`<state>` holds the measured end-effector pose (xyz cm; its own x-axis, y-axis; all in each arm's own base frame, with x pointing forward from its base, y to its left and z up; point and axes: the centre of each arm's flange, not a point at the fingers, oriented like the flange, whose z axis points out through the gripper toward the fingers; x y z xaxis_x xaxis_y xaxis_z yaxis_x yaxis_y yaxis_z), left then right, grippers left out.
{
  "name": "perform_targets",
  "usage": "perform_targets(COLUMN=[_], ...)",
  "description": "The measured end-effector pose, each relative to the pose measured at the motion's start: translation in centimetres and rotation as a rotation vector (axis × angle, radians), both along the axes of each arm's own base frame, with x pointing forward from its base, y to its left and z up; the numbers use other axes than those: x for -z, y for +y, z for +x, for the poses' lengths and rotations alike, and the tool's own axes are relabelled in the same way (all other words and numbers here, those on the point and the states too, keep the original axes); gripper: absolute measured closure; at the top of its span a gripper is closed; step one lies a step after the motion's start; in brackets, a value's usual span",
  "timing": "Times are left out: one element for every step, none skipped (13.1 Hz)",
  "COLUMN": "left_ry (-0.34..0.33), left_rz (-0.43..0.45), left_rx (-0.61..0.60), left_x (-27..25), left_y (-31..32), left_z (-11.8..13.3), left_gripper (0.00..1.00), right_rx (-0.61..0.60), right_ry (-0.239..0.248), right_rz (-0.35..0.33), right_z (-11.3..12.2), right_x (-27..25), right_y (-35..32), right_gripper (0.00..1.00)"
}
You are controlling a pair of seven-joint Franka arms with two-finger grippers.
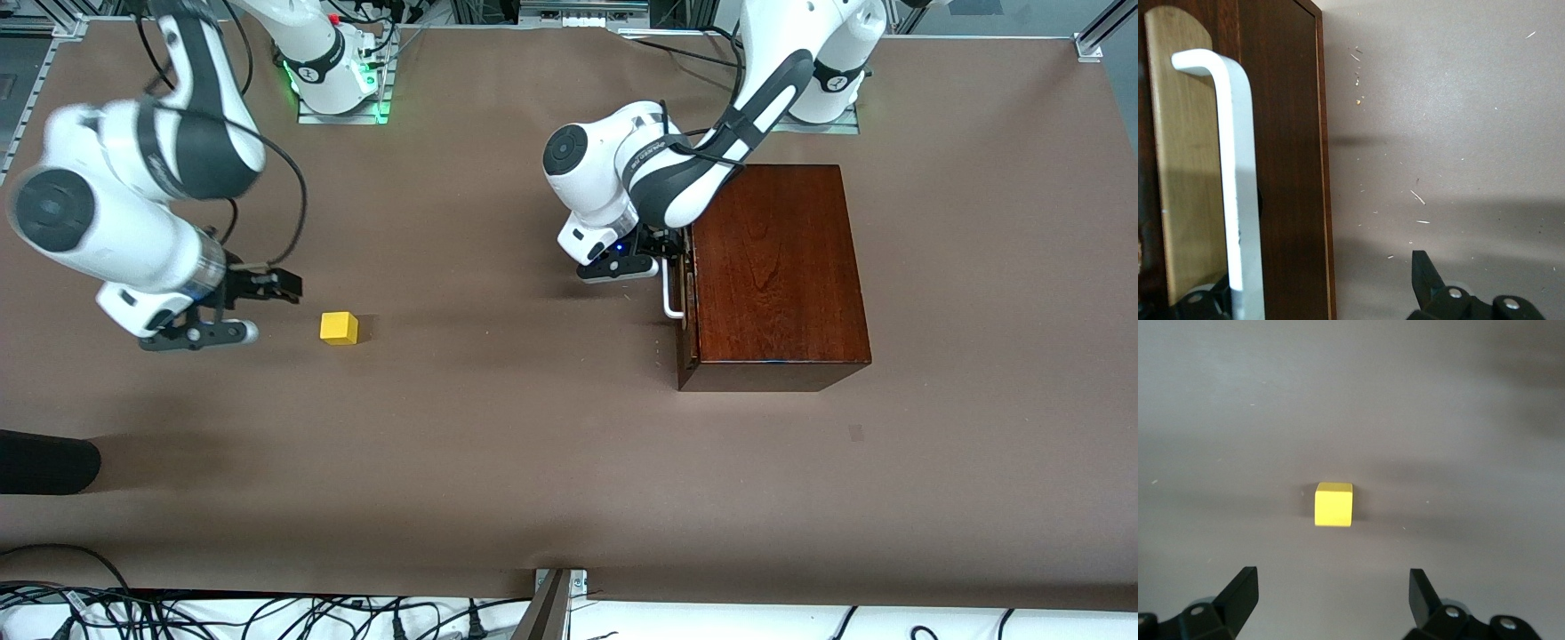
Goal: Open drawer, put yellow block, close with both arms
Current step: 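Pull the drawer open with the left gripper while the right gripper grasps the cube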
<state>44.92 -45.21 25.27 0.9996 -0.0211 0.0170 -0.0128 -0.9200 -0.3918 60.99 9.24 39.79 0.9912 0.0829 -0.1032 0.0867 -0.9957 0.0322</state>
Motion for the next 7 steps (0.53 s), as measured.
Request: perform_targets(left_ry=[-0.009, -0.023, -0.034, -0.045, -0.053, -0.061, -0.071], left_rz=[-0.011, -0.032, -0.050, -0.068, -0.082, -0.097, -0.116], left_rx=[-0.004, -0.013, -0.019, -0.024, -0.025, -0.023, -0.023], left_x=[0.0, -0.2, -0.3, -0.5, -0.6, -0.8, -1.0], left_y=[-0.2, -0.5, -0.8, -1.2, -1.4, -1.8, -2.1], left_z=[0.0, 0.1, 0.1, 0.1, 0.1, 0.0, -0.1], left_gripper=[0.00, 0.00, 0.00, 0.00, 0.00, 0.00, 0.00], right_rx=[0.011, 0.017, 0.026, 0.041, 0.062, 0.081, 0.104], right_ry=[-0.007, -0.012, -0.015, -0.021, -0.027, -0.029, -0.023], right_rz=[-0.002, -0.003, -0.005, -0.008, -0.012, -0.009, 0.005], right_z=[-0.2, -0.4, -0.4, -0.3, -0.2, -0.1, 0.0], right_x=[1.9, 3.4, 4.5, 5.7, 6.8, 8.1, 9.5], right_y=[-0.1, -0.1, -0.1, 0.0, 0.0, 0.2, 0.5], right_gripper=[0.00, 0.00, 0.00, 0.00, 0.00, 0.00, 0.00])
